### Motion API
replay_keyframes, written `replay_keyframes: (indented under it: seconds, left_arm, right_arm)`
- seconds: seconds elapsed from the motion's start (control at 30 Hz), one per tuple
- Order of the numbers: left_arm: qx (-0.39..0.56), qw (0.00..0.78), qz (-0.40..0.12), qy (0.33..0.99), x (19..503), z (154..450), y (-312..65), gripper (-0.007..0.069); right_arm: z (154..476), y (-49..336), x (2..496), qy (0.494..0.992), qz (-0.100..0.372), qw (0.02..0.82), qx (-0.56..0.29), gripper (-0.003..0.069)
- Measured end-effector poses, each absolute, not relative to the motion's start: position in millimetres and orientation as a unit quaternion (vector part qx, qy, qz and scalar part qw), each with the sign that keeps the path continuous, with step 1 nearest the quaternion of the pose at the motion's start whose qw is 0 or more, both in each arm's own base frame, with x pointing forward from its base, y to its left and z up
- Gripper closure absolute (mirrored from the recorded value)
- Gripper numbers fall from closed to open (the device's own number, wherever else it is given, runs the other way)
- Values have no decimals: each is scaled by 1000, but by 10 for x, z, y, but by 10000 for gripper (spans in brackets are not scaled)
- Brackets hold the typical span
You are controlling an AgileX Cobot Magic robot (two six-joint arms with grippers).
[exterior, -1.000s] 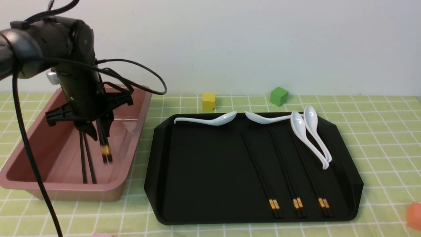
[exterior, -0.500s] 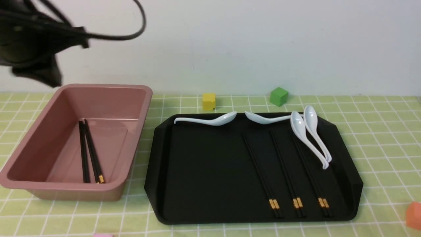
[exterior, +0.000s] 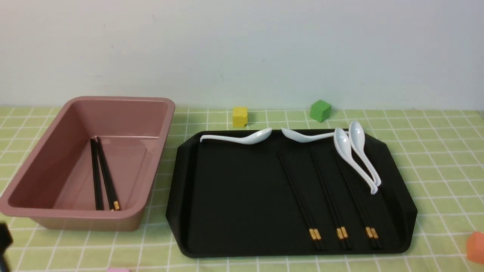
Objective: On green tablecloth take chopsticks from black tray and put them in box.
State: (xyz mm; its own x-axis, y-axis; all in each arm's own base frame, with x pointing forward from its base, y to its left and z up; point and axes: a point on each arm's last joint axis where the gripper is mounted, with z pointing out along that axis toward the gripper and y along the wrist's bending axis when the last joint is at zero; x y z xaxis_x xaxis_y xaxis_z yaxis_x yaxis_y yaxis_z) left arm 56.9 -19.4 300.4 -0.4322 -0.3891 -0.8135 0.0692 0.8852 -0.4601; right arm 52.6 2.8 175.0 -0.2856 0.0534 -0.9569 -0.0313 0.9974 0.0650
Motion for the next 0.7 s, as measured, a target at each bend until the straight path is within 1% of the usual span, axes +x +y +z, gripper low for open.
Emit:
replay_keyframes:
  seconds: [0.07,0.2,0.3,0.4,0.7]
  left_arm:
    - [-96,555,-226,795,461,2888,-172,638]
    - [-91,653,-242,711,294,2797,-116,638]
    - [-93,686,-247,678,299,2801,-100,638]
    - [-95,685,-246,680,338,2798,-102,638]
    - [-100,644,-226,723,529,2733,-126,638]
  right_arm:
    - [1750,28,526,801,35,598,7,419]
    - [1750,28,526,801,35,598,7,419]
    - [1750,28,525,801,36,598,7,419]
    - [1750,28,525,801,36,598,7,419]
    - [1751,28,525,801,36,598,7,419]
